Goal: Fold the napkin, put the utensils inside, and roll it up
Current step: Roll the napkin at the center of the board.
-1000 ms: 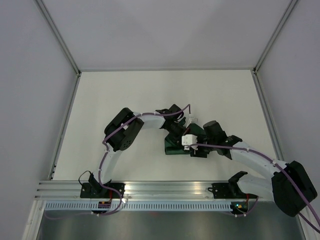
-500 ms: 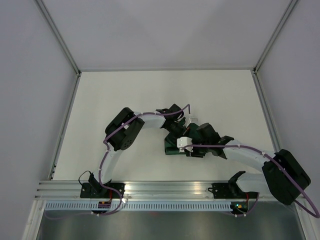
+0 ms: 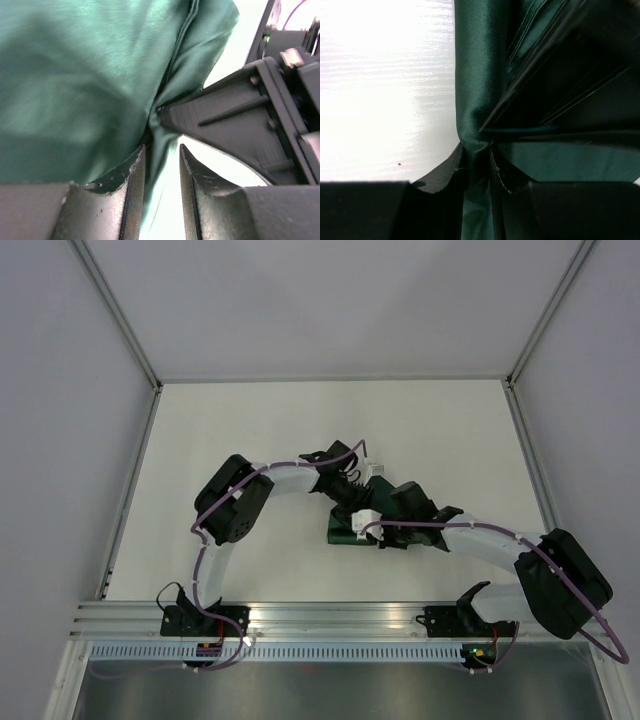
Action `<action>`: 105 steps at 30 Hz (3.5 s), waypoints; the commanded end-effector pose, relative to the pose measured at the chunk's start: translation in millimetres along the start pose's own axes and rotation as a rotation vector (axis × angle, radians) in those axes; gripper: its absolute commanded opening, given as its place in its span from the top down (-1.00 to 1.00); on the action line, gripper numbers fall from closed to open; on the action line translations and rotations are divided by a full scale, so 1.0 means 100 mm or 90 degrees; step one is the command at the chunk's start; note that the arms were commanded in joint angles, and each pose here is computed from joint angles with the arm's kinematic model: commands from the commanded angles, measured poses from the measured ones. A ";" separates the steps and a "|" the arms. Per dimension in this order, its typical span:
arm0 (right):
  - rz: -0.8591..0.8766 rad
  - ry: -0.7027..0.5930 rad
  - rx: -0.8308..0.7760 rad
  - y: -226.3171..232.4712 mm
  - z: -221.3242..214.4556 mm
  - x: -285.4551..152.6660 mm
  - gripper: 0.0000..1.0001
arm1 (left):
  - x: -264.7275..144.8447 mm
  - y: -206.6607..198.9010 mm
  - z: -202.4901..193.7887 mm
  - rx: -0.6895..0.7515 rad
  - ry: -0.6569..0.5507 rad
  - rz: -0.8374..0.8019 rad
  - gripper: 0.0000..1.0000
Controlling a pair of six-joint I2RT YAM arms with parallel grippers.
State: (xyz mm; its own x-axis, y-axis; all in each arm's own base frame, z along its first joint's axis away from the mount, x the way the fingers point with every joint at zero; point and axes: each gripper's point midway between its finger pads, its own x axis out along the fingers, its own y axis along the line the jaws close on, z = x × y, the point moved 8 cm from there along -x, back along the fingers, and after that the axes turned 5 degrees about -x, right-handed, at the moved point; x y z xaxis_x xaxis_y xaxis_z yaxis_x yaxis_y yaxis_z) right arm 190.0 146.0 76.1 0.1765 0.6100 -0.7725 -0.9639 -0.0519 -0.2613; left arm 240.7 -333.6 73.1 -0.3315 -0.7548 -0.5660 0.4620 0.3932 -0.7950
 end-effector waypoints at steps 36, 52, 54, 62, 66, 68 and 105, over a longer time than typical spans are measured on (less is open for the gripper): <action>0.384 -0.064 0.270 -0.17 -0.56 0.01 0.72 | 0.19 -0.63 -0.43 0.778 -0.311 0.464 -0.30; 0.383 -0.055 0.289 -0.21 -0.61 0.06 0.74 | 0.63 -0.45 -0.57 0.818 -0.161 0.361 -0.02; 0.384 -0.053 0.291 -0.22 -0.61 0.06 0.74 | 0.68 -0.43 -0.60 0.801 -0.132 0.344 0.21; 0.343 -0.053 0.275 -0.29 -0.58 0.00 0.34 | 0.78 -0.36 -0.70 0.709 -0.083 0.296 0.95; 0.292 -0.058 0.254 -0.41 -0.49 -0.17 0.03 | 0.73 -0.33 -0.68 0.630 -0.073 0.272 0.95; 0.248 -0.052 0.258 -0.51 -0.47 -0.25 -0.07 | 0.70 -0.28 -0.65 0.585 -0.045 0.273 0.95; -0.102 0.001 0.098 -0.16 -0.38 -0.73 -0.36 | 0.53 0.33 -0.31 0.048 0.123 0.146 0.95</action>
State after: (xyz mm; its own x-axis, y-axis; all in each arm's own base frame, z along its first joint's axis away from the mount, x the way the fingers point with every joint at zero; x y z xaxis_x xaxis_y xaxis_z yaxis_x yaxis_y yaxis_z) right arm 189.4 65.3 114.5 0.2321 0.6288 -0.7421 -0.9727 0.1469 -0.1798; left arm 230.5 -388.6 66.3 -0.2908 -0.7412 -0.6050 0.7308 0.2361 -0.6405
